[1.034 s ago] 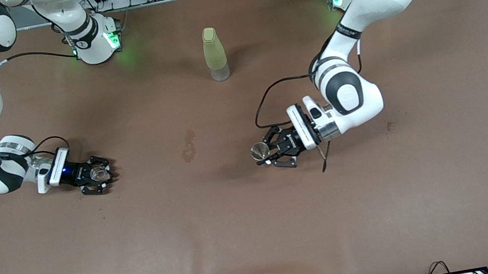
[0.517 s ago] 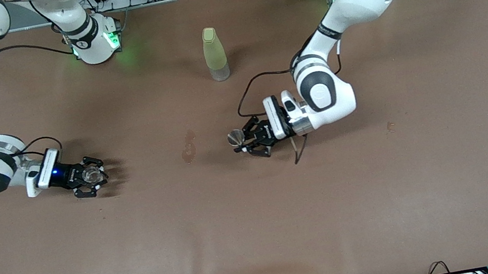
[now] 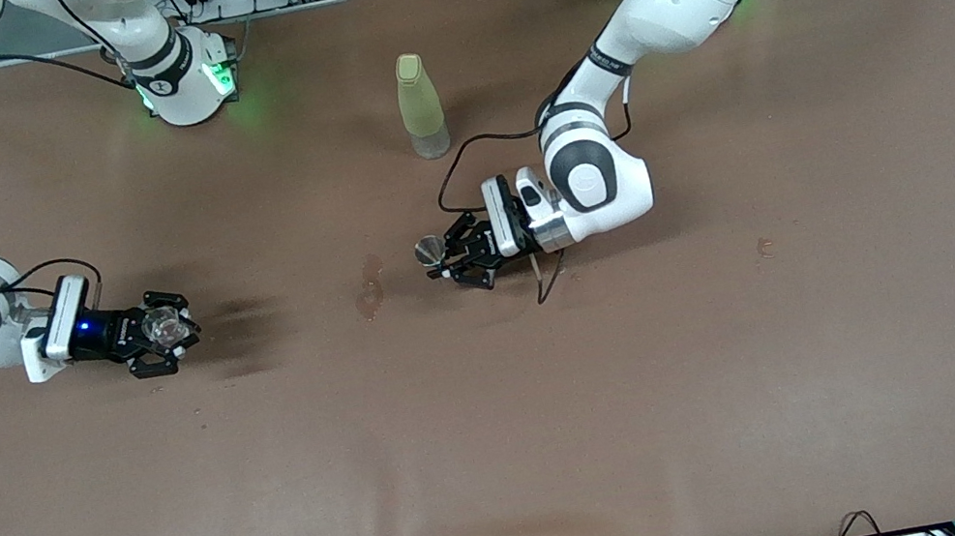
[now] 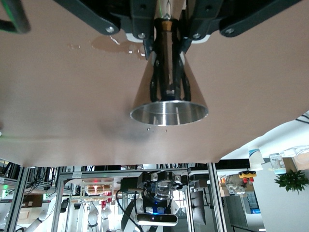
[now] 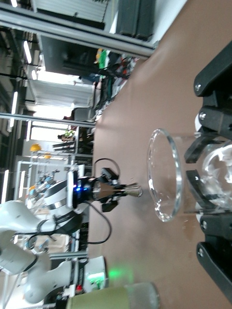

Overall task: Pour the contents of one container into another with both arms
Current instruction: 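Carry the jigger with the left gripper toward the right gripper's beaker, then lift the beaker with the right gripper above the jigger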

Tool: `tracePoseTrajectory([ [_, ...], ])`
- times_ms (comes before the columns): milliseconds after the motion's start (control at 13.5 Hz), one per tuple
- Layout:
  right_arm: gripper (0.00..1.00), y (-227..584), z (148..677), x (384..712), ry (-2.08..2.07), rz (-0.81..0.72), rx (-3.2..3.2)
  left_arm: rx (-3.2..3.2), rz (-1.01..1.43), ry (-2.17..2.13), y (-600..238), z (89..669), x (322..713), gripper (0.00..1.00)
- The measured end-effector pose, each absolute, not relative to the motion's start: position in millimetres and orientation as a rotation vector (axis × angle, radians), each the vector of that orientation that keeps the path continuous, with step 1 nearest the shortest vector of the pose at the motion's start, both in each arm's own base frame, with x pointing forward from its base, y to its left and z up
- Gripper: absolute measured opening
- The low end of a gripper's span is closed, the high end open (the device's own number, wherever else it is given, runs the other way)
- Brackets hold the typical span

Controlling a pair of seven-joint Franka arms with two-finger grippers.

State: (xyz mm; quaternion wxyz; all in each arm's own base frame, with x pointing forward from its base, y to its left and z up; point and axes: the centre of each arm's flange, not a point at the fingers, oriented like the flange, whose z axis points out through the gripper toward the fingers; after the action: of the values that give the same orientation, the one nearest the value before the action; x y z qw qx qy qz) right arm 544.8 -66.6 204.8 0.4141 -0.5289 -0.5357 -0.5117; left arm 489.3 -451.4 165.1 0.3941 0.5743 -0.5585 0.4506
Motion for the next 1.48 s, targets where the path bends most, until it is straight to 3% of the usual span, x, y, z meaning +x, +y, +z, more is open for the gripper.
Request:
tracePoseTrajectory([
  [591,0.16,-57.0,308.0,540.6,-1.26,-1.161,-1.26,1.396,1.163,-1.394,-500.4,161.6,483.8,0.21],
  [1477,0.16,51.2,293.7,535.0,-1.234,-1.061,-1.2,1.361,1.183,-1.352,-539.6,160.2,475.4,0.21],
])
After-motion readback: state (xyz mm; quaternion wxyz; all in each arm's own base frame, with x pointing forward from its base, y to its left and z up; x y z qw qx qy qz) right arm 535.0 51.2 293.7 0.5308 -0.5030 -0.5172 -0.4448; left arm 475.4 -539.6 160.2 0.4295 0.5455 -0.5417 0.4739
